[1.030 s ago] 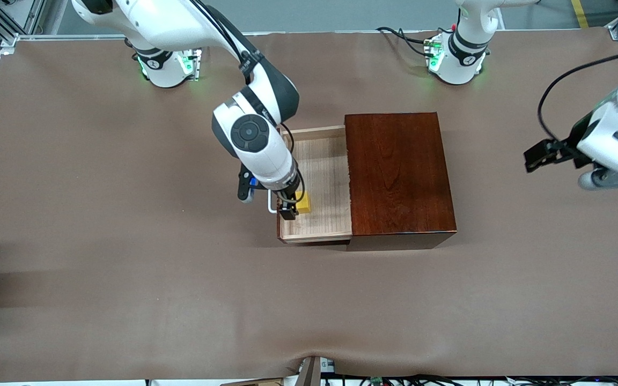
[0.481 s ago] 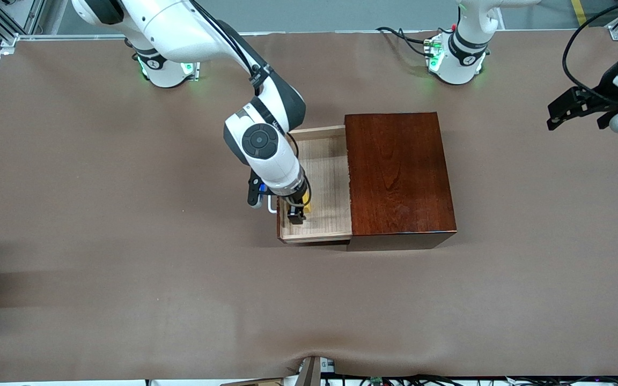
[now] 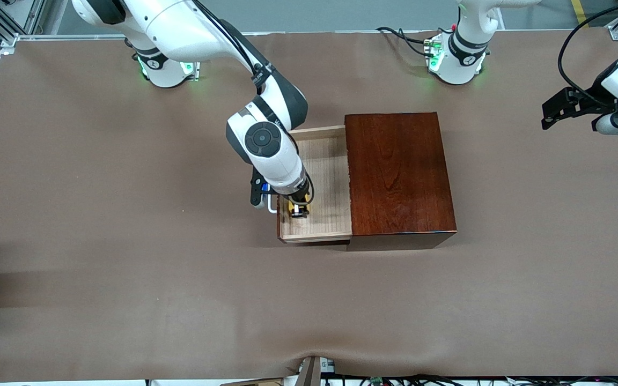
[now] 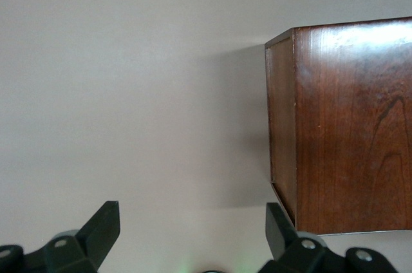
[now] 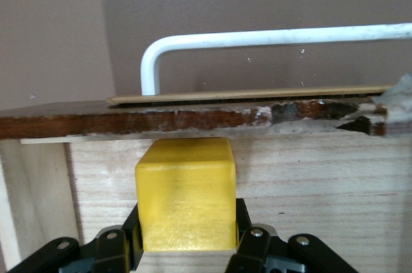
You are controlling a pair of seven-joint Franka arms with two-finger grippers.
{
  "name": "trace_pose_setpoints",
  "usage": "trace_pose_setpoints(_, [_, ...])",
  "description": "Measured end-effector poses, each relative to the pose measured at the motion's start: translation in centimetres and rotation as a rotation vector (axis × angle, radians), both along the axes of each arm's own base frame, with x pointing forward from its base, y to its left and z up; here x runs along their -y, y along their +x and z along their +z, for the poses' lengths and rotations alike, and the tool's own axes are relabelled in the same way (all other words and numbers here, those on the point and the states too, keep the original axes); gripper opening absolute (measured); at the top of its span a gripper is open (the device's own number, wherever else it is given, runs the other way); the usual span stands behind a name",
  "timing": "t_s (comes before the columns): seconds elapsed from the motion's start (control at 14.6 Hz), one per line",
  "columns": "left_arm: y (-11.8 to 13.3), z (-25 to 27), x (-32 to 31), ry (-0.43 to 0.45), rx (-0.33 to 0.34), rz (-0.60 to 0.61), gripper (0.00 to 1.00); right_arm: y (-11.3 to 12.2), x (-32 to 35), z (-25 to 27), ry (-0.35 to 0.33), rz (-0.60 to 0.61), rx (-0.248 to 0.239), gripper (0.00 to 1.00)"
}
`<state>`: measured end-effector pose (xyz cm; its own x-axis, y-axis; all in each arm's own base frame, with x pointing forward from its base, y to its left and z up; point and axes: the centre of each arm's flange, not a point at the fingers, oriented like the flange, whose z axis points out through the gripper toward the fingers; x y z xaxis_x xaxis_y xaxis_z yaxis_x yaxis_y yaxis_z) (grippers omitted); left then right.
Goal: Open drawer, take yellow block, close drawer
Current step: 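Grasp the yellow cube with the right gripper and lift it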
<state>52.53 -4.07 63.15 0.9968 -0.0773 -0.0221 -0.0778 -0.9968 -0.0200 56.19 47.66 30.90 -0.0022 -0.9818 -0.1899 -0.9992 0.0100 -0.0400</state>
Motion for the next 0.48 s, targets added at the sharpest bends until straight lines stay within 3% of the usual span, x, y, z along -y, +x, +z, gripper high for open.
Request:
trace_pose_setpoints(0.27, [0.7,0.3,0.3,-0.002,0.010,-0.031,1.00,0.0,0.0,1.3,-0.017,0.010,-0.025,0.56])
trace_pose_setpoints(0.48, [0.8,0.5,0.1,-0.003,0.013,-0.027,1.00,-0.6,0.0,5.9,-0.024,0.023,-0.067,0.56])
